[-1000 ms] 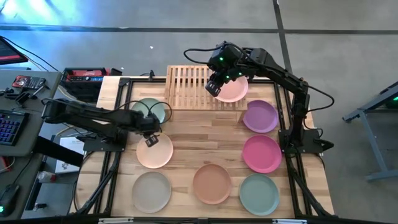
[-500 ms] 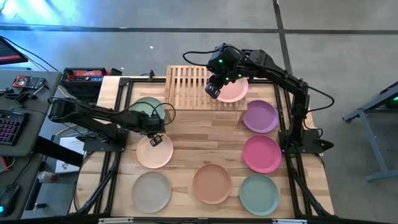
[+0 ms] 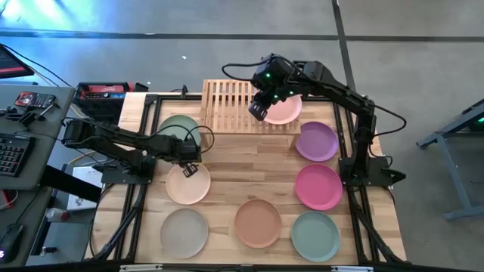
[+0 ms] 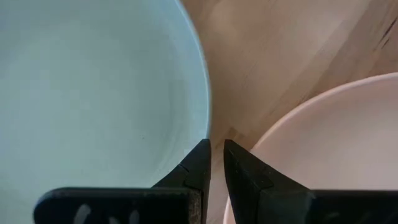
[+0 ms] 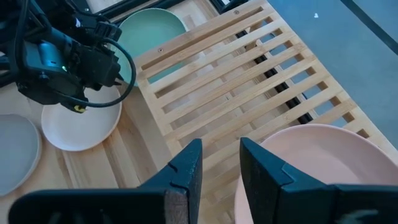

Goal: Place and stack plates onto a shelf
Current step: Stack the light green plate on the light pink plate on the shelf

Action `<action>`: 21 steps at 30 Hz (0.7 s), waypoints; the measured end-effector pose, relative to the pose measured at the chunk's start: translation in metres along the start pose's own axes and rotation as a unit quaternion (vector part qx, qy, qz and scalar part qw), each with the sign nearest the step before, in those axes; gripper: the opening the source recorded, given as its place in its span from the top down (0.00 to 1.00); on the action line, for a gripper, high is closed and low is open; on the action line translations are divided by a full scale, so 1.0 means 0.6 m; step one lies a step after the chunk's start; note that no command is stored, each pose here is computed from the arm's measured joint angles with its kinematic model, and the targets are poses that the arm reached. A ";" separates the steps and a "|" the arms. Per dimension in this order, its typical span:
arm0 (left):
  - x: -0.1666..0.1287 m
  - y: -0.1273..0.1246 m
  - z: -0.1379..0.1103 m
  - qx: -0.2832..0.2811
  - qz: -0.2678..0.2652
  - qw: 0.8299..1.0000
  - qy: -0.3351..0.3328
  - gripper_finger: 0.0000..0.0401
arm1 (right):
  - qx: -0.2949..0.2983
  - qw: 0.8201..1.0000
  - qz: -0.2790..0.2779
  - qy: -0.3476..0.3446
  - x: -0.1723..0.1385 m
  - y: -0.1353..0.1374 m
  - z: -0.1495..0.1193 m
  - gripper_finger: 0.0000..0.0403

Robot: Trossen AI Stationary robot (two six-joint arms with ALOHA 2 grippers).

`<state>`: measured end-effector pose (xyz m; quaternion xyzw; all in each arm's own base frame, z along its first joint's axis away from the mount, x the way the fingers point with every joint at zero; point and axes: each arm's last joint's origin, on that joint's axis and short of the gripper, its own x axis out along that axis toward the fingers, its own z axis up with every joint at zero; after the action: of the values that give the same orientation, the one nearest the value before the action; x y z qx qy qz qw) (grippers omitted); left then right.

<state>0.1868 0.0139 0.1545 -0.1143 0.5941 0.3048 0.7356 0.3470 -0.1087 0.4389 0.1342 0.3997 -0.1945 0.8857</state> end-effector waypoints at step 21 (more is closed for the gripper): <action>-0.003 0.009 0.012 0.013 0.033 0.999 -0.017 0.91 | 0.001 1.000 0.000 0.000 0.000 0.000 0.000 0.79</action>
<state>0.1894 0.0212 0.1591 -0.0803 0.5885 0.3232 0.7368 0.3470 -0.1088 0.4389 0.1354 0.3992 -0.1952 0.8855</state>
